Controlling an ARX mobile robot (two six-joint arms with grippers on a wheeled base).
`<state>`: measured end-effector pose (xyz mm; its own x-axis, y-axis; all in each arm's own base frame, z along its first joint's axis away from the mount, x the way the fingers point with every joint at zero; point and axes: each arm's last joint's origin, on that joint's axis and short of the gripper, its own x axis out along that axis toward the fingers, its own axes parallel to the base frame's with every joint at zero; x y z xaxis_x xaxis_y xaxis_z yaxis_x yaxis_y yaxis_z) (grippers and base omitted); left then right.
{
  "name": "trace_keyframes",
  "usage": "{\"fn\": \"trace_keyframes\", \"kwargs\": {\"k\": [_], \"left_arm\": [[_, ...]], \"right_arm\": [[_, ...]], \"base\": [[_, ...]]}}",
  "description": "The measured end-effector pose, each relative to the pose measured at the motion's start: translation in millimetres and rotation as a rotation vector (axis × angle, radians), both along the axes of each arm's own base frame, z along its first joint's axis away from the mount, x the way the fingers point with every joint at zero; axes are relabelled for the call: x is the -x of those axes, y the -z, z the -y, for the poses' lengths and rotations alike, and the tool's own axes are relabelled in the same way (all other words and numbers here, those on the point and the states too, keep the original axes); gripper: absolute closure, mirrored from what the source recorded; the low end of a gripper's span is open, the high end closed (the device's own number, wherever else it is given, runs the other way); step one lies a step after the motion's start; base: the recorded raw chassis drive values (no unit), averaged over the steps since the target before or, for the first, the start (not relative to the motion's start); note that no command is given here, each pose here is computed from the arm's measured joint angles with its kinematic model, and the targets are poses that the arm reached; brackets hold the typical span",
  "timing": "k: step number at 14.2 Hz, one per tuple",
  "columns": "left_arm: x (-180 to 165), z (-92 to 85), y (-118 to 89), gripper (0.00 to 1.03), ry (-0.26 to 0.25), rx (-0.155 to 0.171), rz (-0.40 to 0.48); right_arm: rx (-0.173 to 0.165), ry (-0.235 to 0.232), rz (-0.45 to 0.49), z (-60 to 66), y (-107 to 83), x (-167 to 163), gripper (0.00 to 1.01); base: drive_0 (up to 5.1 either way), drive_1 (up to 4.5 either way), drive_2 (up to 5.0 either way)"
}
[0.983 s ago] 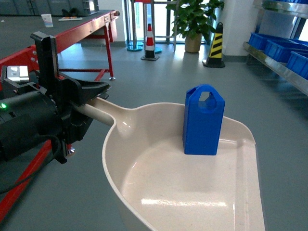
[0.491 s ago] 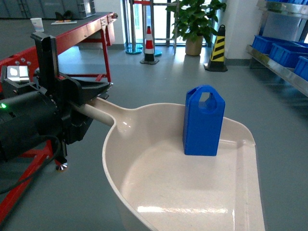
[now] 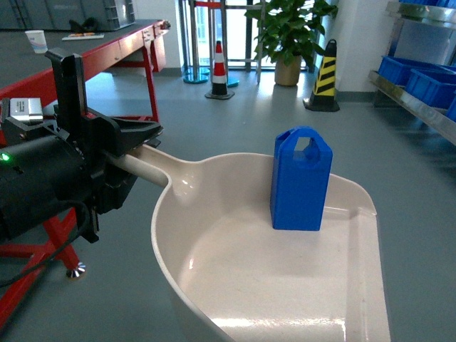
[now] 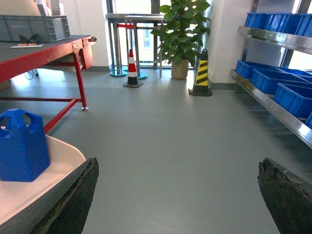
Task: Place part in tray to right shelf
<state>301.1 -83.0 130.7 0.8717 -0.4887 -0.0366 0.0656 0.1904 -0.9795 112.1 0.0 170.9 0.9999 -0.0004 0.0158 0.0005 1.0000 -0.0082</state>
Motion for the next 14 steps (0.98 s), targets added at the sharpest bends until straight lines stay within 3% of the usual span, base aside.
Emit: {"fn": "trace_keyframes", "kwargs": {"k": [10, 14], "left_arm": [[0.0, 0.2, -0.4, 0.90, 0.004, 0.001, 0.003], [-0.6, 0.4, -1.4, 0.90, 0.001, 0.002, 0.006]], "right_arm": [[0.000, 0.000, 0.003, 0.0, -0.3, 0.0, 0.03], [0.000, 0.000, 0.003, 0.0, -0.3, 0.0, 0.03]], "base": [[0.1, 4.16, -4.0], [-2.2, -2.20, -2.2]]}}
